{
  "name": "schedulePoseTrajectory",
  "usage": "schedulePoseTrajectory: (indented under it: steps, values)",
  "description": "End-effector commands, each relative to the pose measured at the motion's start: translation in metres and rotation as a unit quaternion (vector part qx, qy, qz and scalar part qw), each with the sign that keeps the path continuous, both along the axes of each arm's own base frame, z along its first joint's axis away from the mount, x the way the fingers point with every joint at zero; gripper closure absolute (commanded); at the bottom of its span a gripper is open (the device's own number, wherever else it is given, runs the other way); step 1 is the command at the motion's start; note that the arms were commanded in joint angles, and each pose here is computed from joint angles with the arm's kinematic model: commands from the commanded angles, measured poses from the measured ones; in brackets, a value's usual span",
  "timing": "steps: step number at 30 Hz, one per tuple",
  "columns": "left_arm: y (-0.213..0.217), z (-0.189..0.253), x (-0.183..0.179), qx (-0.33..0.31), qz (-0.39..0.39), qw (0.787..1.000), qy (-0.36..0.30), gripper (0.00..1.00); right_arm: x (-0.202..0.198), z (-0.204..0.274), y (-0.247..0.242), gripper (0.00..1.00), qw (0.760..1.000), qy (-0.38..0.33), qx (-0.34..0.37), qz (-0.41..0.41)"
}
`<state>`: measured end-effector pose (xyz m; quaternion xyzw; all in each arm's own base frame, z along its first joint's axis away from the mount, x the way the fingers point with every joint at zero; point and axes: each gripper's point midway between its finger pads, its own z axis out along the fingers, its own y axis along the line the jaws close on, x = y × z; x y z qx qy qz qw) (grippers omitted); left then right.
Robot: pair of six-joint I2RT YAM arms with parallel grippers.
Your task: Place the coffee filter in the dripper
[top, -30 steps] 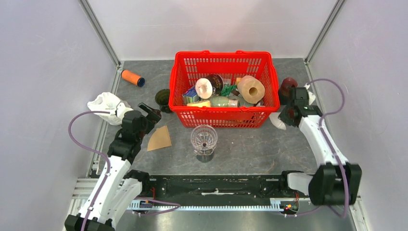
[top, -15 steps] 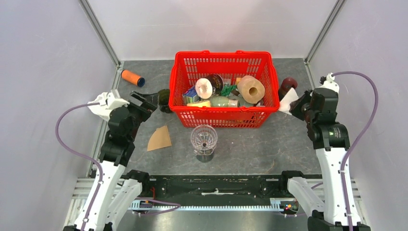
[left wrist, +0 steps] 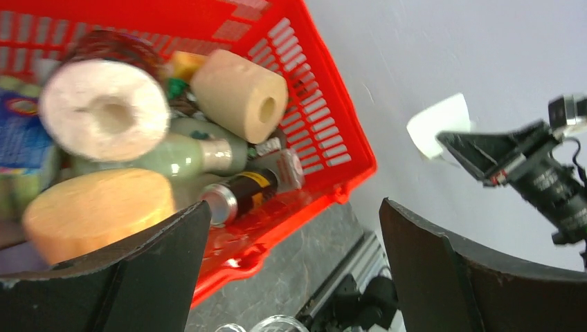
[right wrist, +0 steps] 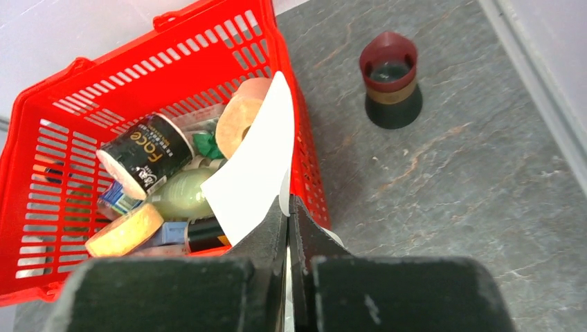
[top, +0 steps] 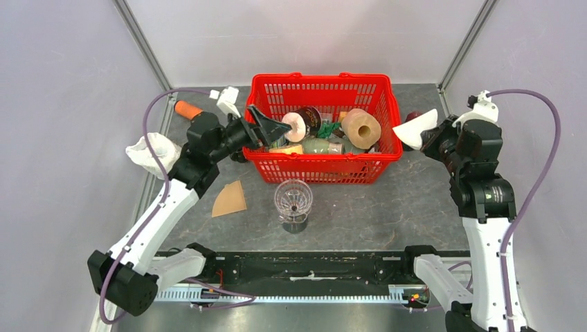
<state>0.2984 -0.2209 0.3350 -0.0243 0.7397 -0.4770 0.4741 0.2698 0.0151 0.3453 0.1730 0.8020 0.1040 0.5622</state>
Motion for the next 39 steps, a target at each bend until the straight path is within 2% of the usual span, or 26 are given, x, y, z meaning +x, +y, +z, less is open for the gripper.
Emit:
schedulePoseTrajectory:
  steps: [1,5,7,9,16,23,27,35,37,39]
  values:
    - [-0.04,0.04,-0.023,0.019,-0.108,0.989,-0.096,0.02,-0.011,0.023,-0.011,0.98,0.999,-0.033,-0.024,-0.019]
    - [-0.068,0.042,-0.035,0.025,-0.167,0.98,-0.104,0.01,-0.009,0.022,0.04,0.96,0.992,-0.034,0.019,0.119]
    - [-0.081,0.039,-0.04,0.025,-0.192,0.976,-0.099,0.02,-0.01,0.023,0.074,0.96,0.975,-0.044,0.053,0.212]
    - [-0.096,0.036,-0.045,0.024,-0.212,0.972,-0.094,0.01,-0.011,0.021,0.097,0.96,0.959,-0.05,0.078,0.269]
    - [-0.134,0.015,-0.044,0.027,-0.223,0.972,-0.065,0.01,-0.008,0.02,0.137,0.95,0.94,-0.09,0.085,0.318]
    - [-0.157,0.003,-0.037,0.015,-0.222,0.974,-0.041,0.03,-0.004,0.01,0.168,0.93,0.928,-0.096,0.083,0.35]
    - [-0.161,-0.003,-0.03,0.012,-0.209,0.977,-0.032,0.21,-0.004,0.009,0.182,0.93,0.922,-0.098,0.084,0.365]
    - [-0.17,-0.001,-0.037,-0.013,-0.241,0.97,-0.03,0.53,-0.001,0.003,0.191,0.92,0.925,-0.095,0.078,0.36]
    - [-0.171,-0.001,-0.039,-0.014,-0.248,0.968,-0.031,0.74,-0.002,0.001,0.193,0.89,0.925,-0.089,0.076,0.361]
    - [-0.17,0.0,-0.04,-0.012,-0.249,0.968,-0.035,0.95,-0.001,0.0,0.189,0.8,0.93,-0.083,0.072,0.351]
